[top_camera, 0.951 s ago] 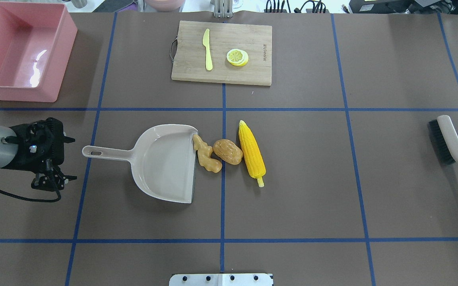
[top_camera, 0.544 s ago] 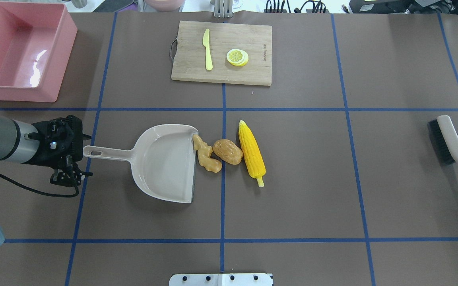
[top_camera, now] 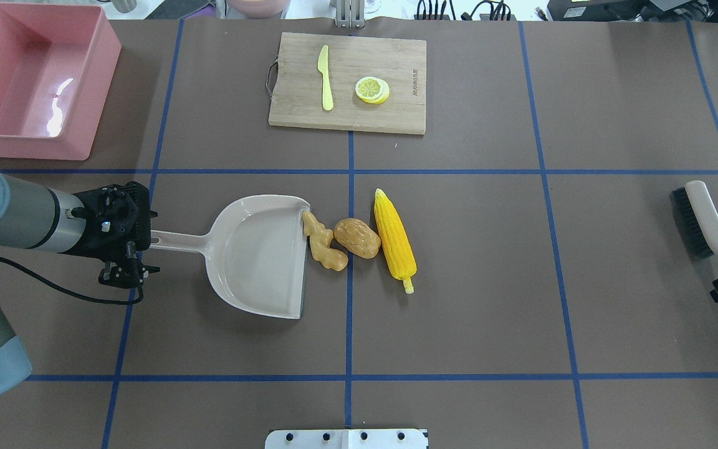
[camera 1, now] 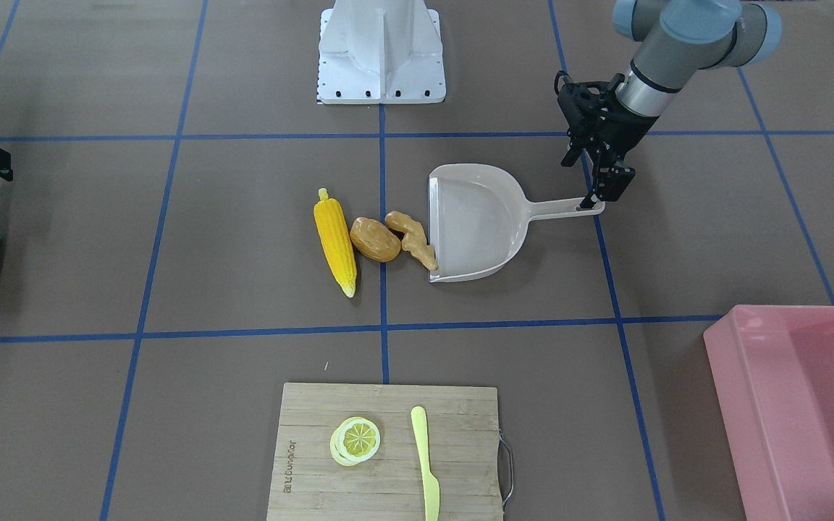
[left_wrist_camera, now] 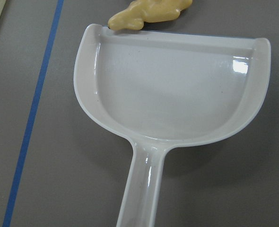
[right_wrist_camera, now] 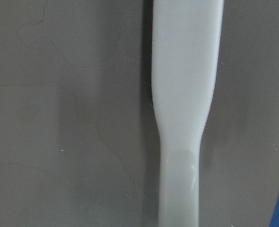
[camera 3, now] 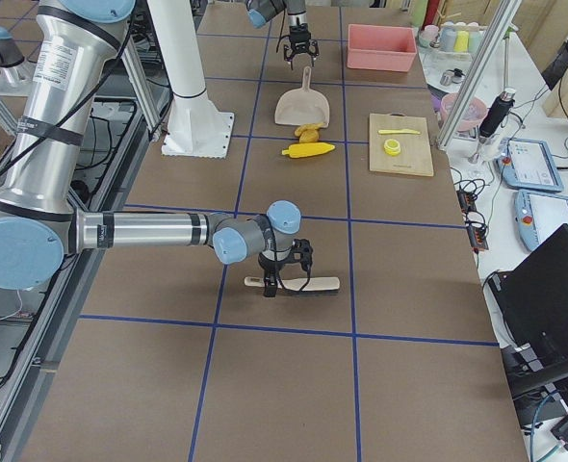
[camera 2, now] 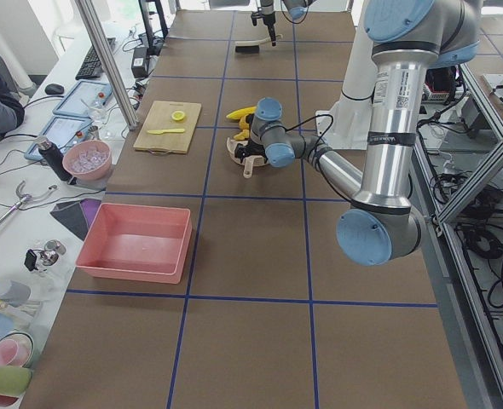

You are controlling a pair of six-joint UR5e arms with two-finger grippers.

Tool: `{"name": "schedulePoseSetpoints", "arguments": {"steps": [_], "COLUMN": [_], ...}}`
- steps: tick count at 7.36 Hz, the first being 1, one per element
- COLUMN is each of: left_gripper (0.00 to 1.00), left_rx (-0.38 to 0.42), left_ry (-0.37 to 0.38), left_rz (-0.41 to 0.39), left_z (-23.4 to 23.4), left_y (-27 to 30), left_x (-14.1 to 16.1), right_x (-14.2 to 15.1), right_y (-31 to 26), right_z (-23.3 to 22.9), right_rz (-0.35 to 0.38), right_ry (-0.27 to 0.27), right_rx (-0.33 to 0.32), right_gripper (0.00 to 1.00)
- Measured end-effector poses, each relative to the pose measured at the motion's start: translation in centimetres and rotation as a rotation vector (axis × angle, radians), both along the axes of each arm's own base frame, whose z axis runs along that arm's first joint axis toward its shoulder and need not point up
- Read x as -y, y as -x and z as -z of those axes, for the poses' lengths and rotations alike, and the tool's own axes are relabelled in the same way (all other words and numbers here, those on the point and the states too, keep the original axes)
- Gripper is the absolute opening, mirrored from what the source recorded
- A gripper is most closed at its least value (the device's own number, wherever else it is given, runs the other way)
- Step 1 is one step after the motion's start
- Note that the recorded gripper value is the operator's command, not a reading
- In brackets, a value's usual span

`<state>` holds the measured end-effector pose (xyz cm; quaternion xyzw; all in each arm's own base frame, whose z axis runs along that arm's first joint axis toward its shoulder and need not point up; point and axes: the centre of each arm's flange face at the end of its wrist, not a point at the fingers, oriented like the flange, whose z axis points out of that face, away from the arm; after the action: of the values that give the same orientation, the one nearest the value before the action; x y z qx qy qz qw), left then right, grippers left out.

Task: Sweep and dump trash into bin
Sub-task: 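Grasp the dustpan handle with the left gripper and hold it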

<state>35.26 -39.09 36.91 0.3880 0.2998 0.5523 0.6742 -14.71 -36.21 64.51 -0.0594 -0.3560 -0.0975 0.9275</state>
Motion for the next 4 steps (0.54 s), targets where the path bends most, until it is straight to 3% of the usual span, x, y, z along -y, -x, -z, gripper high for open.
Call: {"name": "schedulePoseSetpoints", "arguments": {"steps": [1, 4], "left_gripper": [0.97, 0.95], "left_rx": [0.012, 0.024], "left_ry": [-0.009, -0.013], "left_rz": [0.003, -0.002], "left_z": [-0.7, -1.8], "left_y": [-1.0, -2.3], "left_x": [-0.1, -0.3], "right_x": [-0.2, -0.4], "right_y": [0.2, 0.1], "right_z": [-0.4, -0.9], "right_rz": [0.004, 0.008], "right_ry": [0.006, 0.006], "right_rx": [-0.007, -0.018], "right_gripper": [0.59, 0.52]}}
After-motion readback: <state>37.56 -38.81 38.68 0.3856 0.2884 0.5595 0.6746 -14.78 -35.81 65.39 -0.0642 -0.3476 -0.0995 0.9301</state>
